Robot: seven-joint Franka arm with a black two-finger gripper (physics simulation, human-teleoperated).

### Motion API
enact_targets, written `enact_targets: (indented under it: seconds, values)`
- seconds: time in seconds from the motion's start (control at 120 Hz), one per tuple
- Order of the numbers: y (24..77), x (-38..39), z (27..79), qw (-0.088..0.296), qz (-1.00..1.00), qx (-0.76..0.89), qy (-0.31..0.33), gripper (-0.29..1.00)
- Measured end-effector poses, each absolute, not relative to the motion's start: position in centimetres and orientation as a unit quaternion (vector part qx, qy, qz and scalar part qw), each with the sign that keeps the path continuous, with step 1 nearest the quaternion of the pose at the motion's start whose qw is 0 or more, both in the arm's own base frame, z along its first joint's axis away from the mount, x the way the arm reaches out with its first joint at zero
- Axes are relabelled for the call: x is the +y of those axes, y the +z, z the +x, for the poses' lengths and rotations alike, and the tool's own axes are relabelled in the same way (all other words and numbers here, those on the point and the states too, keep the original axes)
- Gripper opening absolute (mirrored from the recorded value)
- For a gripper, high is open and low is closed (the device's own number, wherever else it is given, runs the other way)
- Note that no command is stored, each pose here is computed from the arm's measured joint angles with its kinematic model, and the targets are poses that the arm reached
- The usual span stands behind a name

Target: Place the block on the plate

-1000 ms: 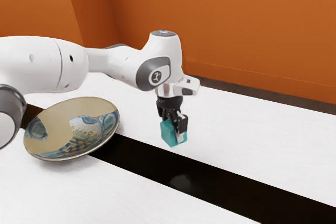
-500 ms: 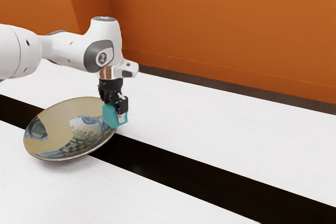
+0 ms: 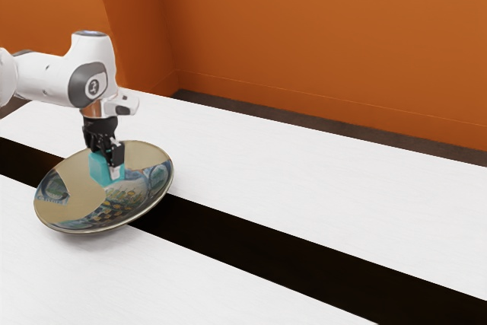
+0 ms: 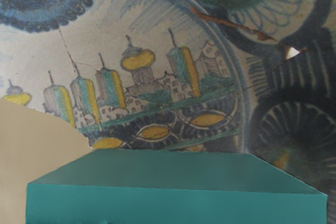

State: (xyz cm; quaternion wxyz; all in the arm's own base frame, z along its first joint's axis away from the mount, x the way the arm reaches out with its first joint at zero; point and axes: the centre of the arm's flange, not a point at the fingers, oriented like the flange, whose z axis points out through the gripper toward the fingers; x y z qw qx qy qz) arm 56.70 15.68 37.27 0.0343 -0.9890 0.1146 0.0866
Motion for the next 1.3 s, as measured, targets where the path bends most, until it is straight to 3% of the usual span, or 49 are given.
enact_targets:
  seconds: [0.317, 0.567, 0.7, 0.933, 1.15, 1.3]
  values:
    - [31.4, 18.3, 59.2, 0.037, -0.990, 0.117, 0.070, 0.41]
    - [31.5, 18.2, 59.5, 0.030, -0.991, 0.123, 0.052, 0.60]
    - [35.3, 16.7, 59.0, 0.027, -0.990, 0.137, 0.032, 0.65]
    - [43.0, 7.4, 58.8, 0.006, -0.974, 0.228, 0.011, 0.68]
    - [53.6, 3.3, 60.2, 0.019, -0.954, 0.297, -0.031, 0.70]
    - [55.1, 2.4, 59.8, 0.013, -0.947, 0.321, -0.014, 0.70]
